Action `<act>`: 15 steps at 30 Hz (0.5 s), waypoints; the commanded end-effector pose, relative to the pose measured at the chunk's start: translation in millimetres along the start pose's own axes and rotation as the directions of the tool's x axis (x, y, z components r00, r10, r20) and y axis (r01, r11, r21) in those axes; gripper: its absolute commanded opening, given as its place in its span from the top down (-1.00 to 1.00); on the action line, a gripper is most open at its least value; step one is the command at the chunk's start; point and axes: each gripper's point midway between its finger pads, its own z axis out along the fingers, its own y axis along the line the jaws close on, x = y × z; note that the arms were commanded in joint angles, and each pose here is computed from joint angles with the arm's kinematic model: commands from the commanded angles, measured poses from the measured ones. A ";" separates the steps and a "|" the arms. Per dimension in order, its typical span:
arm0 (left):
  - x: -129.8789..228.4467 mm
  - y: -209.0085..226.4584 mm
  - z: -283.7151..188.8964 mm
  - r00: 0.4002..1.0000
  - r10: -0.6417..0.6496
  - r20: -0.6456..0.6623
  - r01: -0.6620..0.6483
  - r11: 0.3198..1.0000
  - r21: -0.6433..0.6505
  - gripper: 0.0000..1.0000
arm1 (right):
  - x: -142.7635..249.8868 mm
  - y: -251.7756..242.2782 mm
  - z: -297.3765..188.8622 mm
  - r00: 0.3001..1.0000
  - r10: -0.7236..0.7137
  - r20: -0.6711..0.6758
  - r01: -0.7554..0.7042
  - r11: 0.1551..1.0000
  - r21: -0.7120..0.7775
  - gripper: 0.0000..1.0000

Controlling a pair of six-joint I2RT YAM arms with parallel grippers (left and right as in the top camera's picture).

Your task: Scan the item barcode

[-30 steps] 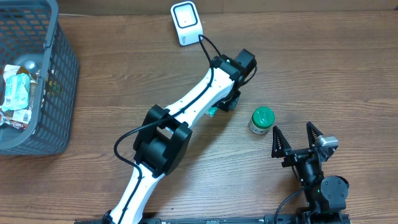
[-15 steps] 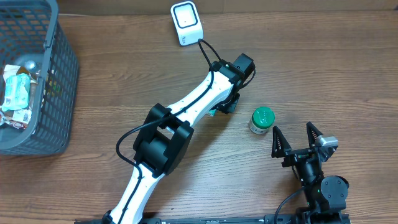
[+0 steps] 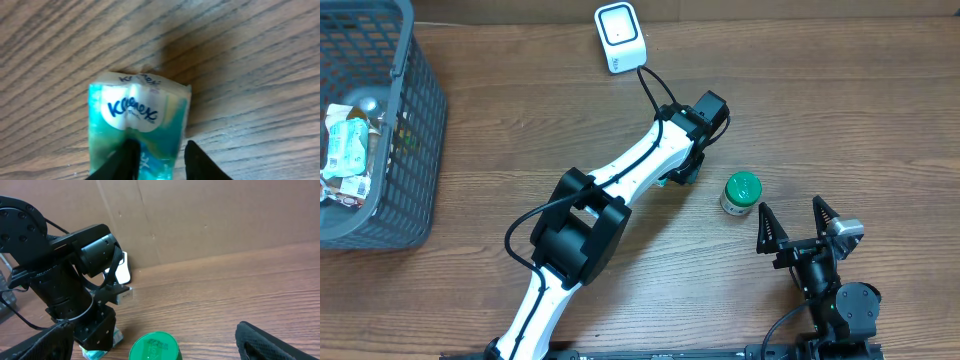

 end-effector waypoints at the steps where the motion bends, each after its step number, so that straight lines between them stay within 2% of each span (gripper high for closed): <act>1: 16.4 -2.4 21.6 0.998 -0.008 -0.057 0.008 1.000 0.001 0.53 | 1.4 -3.8 0.1 1.000 0.003 0.006 -0.003 1.000 0.016 -1.00; 2: 15.7 -2.7 21.6 0.999 -0.008 -0.054 0.008 1.000 0.002 0.57 | 1.4 -3.8 0.1 1.000 0.003 0.006 -0.003 1.000 0.016 -1.00; 5: 14.0 -3.1 21.6 0.999 -0.010 -0.047 0.010 1.000 0.004 0.89 | 1.4 -3.8 0.1 1.000 0.003 0.006 -0.003 1.000 0.016 -1.00; 12: 6.7 -0.2 15.0 0.999 -0.024 -0.032 0.025 1.000 0.016 0.92 | 1.4 -3.8 0.1 1.000 0.003 0.006 -0.003 1.000 0.016 -1.00; 15: -6.6 -4.5 -9.4 0.998 -0.056 0.000 0.056 0.991 0.121 0.92 | 1.3 -3.8 0.1 1.000 0.003 0.006 -0.003 1.000 0.016 -1.00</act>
